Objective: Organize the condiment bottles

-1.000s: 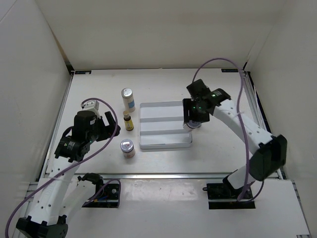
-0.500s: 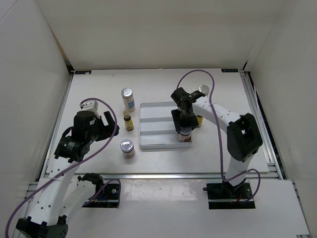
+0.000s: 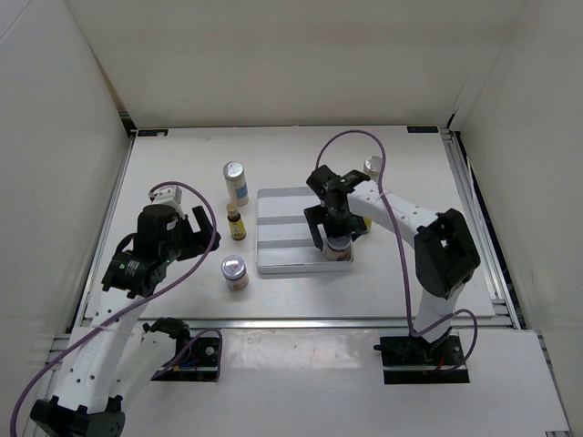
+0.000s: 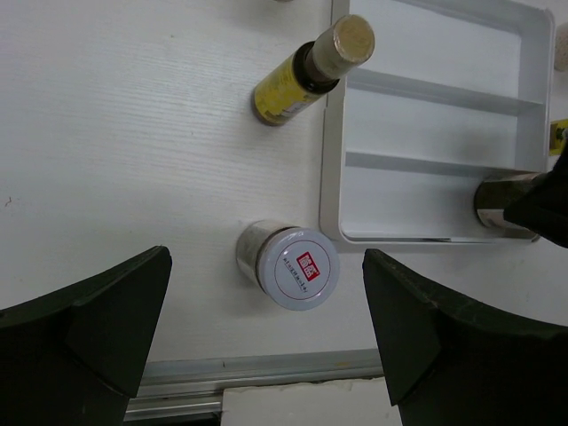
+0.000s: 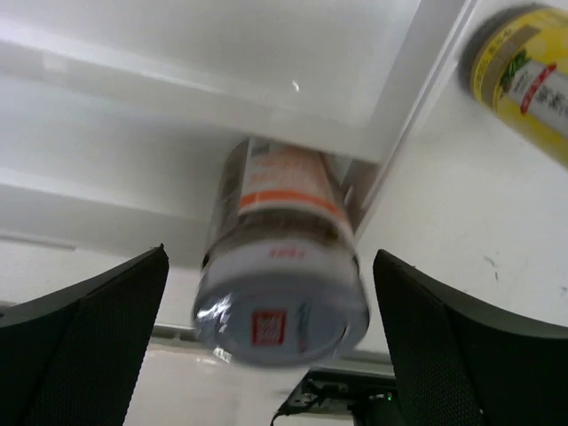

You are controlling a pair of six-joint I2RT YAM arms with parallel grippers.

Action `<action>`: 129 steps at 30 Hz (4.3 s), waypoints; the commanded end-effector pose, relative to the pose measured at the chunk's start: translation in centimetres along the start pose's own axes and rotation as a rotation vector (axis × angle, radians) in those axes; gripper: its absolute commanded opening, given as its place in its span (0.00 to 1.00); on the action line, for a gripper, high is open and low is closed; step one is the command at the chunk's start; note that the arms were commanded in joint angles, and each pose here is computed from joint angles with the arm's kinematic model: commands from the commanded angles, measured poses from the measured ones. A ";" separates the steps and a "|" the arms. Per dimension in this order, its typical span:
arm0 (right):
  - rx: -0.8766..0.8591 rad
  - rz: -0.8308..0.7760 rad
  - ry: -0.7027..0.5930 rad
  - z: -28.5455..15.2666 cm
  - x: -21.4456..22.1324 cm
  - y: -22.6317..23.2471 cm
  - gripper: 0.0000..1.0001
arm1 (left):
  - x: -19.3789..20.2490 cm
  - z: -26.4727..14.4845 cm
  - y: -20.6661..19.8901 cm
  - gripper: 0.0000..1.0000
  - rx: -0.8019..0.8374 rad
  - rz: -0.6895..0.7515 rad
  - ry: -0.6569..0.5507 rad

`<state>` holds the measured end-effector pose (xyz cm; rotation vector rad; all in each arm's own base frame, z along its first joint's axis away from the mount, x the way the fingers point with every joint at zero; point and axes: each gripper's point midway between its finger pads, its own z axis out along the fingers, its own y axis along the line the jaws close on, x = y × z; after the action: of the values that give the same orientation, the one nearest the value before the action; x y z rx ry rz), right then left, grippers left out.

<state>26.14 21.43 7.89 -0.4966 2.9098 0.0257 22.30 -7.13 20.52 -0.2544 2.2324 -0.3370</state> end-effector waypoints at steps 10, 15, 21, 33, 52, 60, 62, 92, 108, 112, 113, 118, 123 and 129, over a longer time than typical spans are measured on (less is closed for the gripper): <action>0.042 0.005 -0.478 -17.6 -3.0 -0.3 1.00 | 3.3 1.5 -3.0 1.00 0.150 -0.026 0.224; 0.006 0.048 -0.561 -19.4 -1.1 -1.6 1.00 | 5.7 2.3 -3.7 1.00 0.141 -0.109 0.335; 0.005 0.072 -0.576 -19.1 0.5 -2.5 1.00 | 7.4 2.8 -3.7 1.00 0.111 -0.081 0.350; -0.007 0.105 -0.581 -18.4 2.1 -3.1 1.00 | 11.7 4.9 -1.9 0.99 -0.057 -0.028 0.433; -0.003 0.110 -0.570 -17.4 3.4 -3.6 1.00 | 10.2 7.3 -1.9 0.69 -0.110 0.026 0.389; 0.008 0.111 -0.594 -18.1 3.7 -4.3 1.00 | 4.7 5.0 -6.4 0.48 -0.004 0.068 0.266; 0.005 0.122 -0.595 -18.1 3.7 -4.3 1.00 | 2.9 4.4 -8.4 0.43 0.044 0.070 0.228; -0.039 0.137 -0.543 -16.7 4.8 -3.4 1.00 | 10.3 14.4 -14.9 0.41 0.154 0.276 0.420; 0.123 0.158 -0.556 -17.1 3.5 -6.0 1.00 | 10.3 12.1 -12.7 1.00 0.081 0.252 0.439; 0.200 0.182 -0.581 -17.5 1.5 -8.0 1.00 | 7.4 9.7 -13.4 1.00 0.099 0.241 0.377; 0.214 0.176 -0.587 -17.4 1.0 -8.5 1.00 | 6.2 9.1 -13.8 1.00 0.108 0.235 0.344; 0.205 0.207 -0.501 -14.9 -2.4 -10.5 1.00 | -0.5 4.8 -13.8 1.00 0.117 0.275 0.175; 0.119 0.224 -0.531 -12.2 -5.3 -10.5 1.00 | -4.7 1.8 -7.4 1.00 -0.058 0.255 0.009; 0.087 0.194 -0.522 -8.6 -6.5 -9.9 0.96 | -5.1 -0.7 0.8 1.00 -0.244 0.220 -0.144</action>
<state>31.55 12.29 17.59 -0.1266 2.4897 -0.0289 26.02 -9.13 25.79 -0.1193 2.1487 -0.1213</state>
